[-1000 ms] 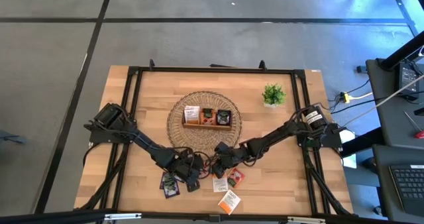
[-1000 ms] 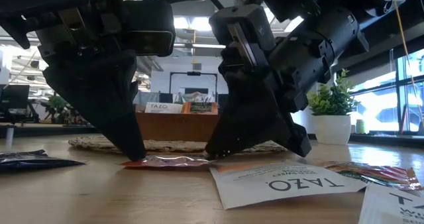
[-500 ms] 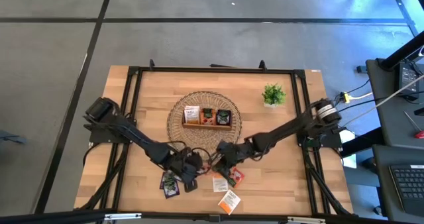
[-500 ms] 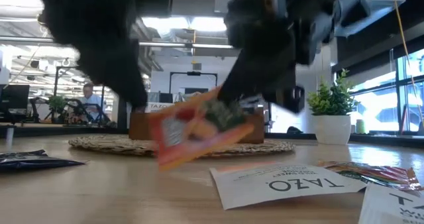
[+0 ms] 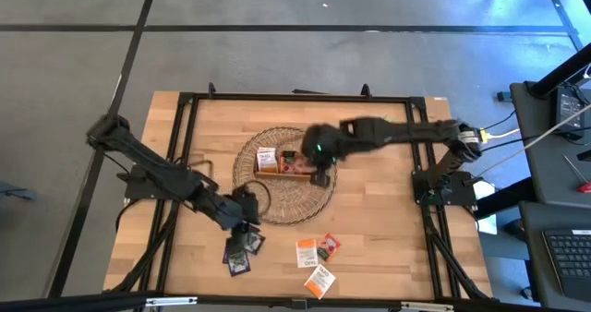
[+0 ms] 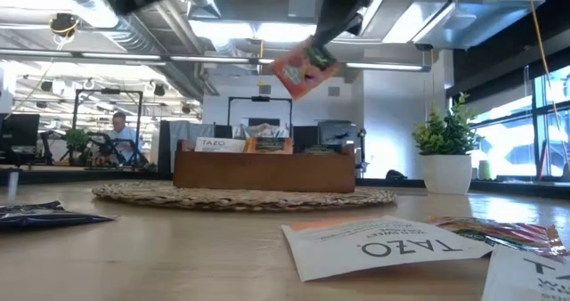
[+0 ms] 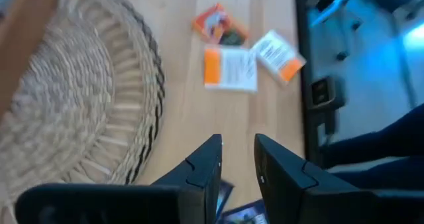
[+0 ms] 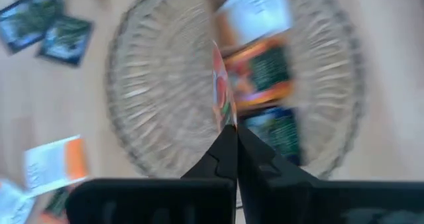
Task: Pick & Place Tea
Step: Put the orange tea bag into the middle section of the wooden organizer
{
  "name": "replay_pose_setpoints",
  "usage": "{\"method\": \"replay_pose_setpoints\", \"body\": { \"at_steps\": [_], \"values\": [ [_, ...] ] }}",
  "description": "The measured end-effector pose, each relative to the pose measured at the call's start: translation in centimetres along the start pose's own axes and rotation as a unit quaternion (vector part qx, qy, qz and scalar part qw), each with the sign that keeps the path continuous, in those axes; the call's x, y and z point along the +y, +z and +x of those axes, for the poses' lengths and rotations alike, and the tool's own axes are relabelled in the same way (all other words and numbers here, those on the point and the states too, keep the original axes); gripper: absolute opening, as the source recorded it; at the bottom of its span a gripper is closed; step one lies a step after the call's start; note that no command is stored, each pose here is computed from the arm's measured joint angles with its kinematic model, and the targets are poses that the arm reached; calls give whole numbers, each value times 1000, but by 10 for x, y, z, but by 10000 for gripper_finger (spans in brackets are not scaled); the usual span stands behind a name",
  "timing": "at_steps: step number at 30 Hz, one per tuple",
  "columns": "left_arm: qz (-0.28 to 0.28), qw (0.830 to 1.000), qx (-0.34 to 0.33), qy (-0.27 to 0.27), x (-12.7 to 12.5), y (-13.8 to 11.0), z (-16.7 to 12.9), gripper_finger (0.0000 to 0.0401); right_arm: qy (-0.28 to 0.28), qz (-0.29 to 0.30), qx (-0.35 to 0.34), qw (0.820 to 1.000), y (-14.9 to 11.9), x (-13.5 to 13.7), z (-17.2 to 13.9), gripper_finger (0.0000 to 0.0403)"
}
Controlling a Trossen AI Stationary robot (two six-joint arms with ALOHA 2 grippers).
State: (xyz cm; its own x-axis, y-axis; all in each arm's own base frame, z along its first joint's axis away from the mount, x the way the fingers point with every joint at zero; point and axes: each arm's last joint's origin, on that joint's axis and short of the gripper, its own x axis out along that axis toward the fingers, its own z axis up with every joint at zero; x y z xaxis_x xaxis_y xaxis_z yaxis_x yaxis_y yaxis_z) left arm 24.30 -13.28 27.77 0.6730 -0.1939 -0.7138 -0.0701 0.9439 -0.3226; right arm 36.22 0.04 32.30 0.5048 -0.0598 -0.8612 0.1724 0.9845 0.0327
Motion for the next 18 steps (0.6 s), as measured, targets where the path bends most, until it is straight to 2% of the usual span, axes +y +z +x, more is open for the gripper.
{"method": "replay_pose_setpoints", "body": {
  "at_steps": [4, 9, 15, 18],
  "values": [
    [6, 1000, -24, -17, 4, 3, -30, 86, -20, -10, 8, 1000, 20, -26, 6, 0],
    [46, 997, -54, -16, 10, 4, -55, 86, -10, -26, 37, 999, 34, -39, 33, 0],
    [75, 994, -72, 14, 14, 3, -64, 86, -9, -50, 104, 993, 36, -43, 67, 0],
    [83, 994, -65, 25, 16, 1, -64, 86, -8, -60, 116, 991, 37, -43, 79, 0]
  ]
}}
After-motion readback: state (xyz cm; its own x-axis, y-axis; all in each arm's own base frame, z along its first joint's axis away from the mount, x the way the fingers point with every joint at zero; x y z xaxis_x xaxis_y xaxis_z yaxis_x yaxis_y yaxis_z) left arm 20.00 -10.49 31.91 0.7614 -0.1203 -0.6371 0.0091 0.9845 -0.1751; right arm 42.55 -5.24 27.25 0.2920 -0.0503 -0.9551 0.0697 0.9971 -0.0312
